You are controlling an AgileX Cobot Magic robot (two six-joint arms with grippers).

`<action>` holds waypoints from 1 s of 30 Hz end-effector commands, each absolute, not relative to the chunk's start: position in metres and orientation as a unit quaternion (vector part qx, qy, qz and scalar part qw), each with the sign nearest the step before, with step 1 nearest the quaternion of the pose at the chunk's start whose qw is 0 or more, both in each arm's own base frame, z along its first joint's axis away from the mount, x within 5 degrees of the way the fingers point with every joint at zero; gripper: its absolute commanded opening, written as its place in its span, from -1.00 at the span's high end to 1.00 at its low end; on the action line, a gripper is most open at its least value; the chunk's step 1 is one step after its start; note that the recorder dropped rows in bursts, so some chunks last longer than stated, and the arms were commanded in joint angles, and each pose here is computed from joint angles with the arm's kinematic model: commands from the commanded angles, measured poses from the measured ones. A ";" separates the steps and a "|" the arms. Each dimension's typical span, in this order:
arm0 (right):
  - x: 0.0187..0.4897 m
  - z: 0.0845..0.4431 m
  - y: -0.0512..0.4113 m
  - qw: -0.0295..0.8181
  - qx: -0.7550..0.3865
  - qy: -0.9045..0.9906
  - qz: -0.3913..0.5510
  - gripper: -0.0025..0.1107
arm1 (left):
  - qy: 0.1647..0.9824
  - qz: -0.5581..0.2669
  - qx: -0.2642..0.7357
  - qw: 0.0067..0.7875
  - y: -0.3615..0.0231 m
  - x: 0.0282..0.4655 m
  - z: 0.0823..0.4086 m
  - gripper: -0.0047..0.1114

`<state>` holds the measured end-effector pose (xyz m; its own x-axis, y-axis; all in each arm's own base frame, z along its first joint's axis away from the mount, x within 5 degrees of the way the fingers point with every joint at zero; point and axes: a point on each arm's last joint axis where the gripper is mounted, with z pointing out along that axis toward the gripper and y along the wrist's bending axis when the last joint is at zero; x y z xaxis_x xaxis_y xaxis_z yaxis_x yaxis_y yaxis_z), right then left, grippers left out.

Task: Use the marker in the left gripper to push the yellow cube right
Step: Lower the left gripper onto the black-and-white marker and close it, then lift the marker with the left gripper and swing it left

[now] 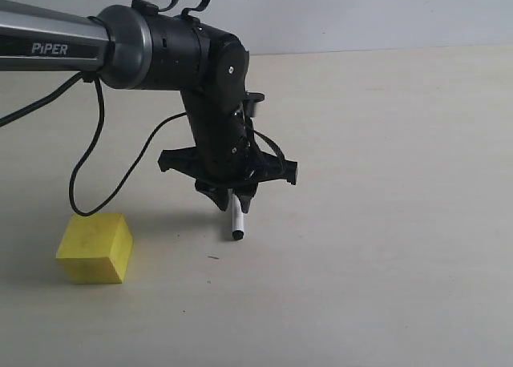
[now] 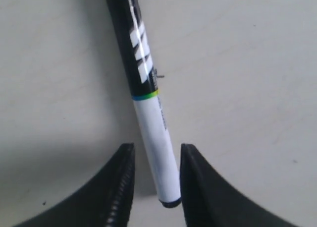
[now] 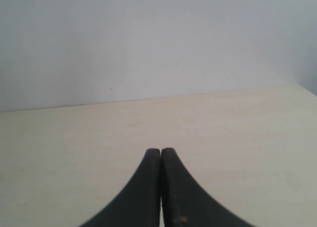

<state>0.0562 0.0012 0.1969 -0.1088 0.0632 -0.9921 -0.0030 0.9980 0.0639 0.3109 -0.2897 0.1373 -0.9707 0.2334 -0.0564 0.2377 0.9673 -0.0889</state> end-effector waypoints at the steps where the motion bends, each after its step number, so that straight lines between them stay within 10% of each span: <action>1: 0.056 0.196 0.001 0.670 0.016 0.742 0.022 0.96 | 0.991 -0.056 0.114 0.031 -0.294 0.311 0.139 0.36; 16: 0.056 0.196 0.001 0.670 0.016 0.742 0.022 0.96 | 0.992 -0.045 0.114 0.016 -0.295 0.312 0.119 0.40; 19: 0.056 0.196 0.001 0.670 0.016 0.742 0.022 0.96 | 0.990 -0.034 0.134 -0.001 -0.292 0.308 0.122 0.88; 26: 0.056 0.196 0.001 0.669 0.016 0.743 0.022 0.96 | 0.955 -0.044 0.288 0.059 -0.254 0.279 0.237 0.92; 30: 0.056 0.196 0.001 0.668 0.016 0.743 0.022 0.96 | 0.958 0.006 0.256 0.126 -0.160 0.259 0.288 0.92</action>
